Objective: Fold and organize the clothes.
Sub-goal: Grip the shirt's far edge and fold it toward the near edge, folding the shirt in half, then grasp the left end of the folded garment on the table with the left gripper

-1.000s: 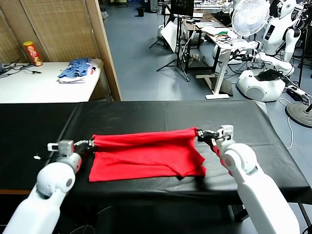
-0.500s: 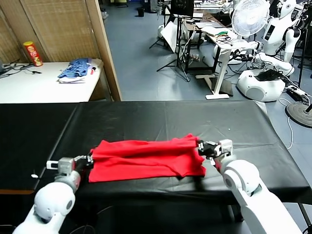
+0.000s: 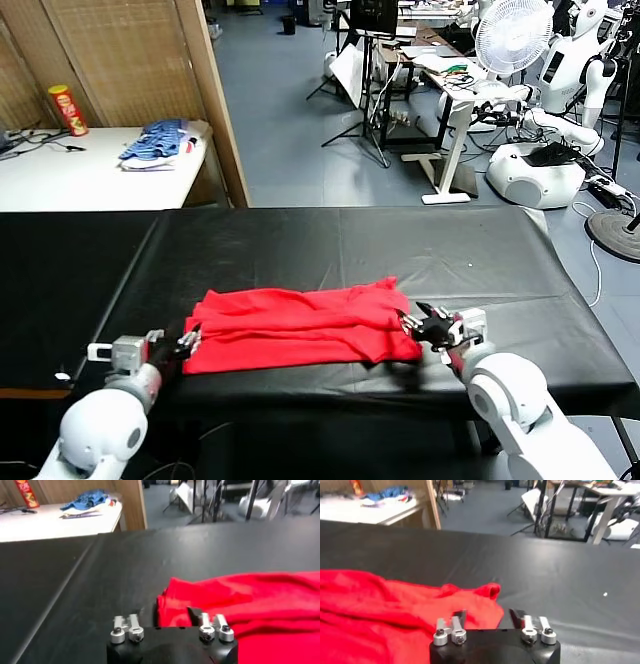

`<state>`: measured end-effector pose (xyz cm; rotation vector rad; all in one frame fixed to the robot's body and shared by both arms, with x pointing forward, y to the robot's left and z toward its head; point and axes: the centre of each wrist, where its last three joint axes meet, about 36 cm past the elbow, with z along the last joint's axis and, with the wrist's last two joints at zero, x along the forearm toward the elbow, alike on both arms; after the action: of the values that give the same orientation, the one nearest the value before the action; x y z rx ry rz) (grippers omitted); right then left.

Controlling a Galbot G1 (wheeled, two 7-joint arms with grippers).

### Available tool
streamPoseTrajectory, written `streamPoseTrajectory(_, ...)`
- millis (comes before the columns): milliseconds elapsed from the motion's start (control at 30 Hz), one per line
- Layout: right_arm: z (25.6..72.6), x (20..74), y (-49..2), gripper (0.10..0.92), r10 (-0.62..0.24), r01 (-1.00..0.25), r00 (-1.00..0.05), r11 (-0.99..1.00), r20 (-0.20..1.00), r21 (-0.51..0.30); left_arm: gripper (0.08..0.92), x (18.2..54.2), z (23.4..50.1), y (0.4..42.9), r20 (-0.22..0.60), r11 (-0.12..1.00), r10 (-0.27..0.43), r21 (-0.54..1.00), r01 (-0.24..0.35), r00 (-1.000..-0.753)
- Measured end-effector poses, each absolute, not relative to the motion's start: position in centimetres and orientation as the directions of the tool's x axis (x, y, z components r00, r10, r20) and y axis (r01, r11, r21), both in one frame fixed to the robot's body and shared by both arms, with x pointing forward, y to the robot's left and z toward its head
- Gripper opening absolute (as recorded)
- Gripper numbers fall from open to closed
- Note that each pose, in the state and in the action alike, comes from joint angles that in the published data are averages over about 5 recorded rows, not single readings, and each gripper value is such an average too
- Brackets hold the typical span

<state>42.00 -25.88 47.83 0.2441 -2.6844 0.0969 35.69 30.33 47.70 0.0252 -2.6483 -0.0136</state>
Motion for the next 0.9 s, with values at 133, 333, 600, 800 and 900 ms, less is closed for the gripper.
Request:
streamPoseTrajectory(133, 46.5, 44.1, -25.2, 0.798, -0.15, -0.176, -0.903, 0.984, 0.403, -0.028, 0.796, 37.7, 47.4, 30.4, 0.456, 0.998, -0.005, -0.054, -0.034, -0.89)
streamPoseTrajectory(333, 44.4, 46.8, -24.0, 0.798, -0.162, -0.183, -0.89, 0.983, 0.425, -0.007, 0.798, 40.5, 46.0, 29.8, 0.465, 0.993, 0.019, -0.11, -0.036, -0.885)
streamPoseTrajectory(600, 42.5, 48.8, -22.8, 0.776, -0.168, -0.187, -0.875, 0.982, 0.454, 0.003, 0.79, 42.5, 44.0, 30.3, 0.499, 0.992, 0.013, -0.116, -0.052, -0.866)
streamPoseTrajectory(800, 41.3, 48.9, -22.1, 0.559, -0.165, -0.179, -0.868, 0.984, 0.468, 0.015, 0.567, 42.8, 42.6, 30.9, 0.512, 0.991, 0.029, -0.129, -0.043, -0.858)
streamPoseTrajectory(900, 40.8, 48.8, -21.6, 0.407, -0.151, -0.166, -0.875, 0.986, 0.459, 0.008, 0.399, 42.7, 42.1, 30.8, 0.503, 0.992, 0.027, -0.117, -0.038, -0.864)
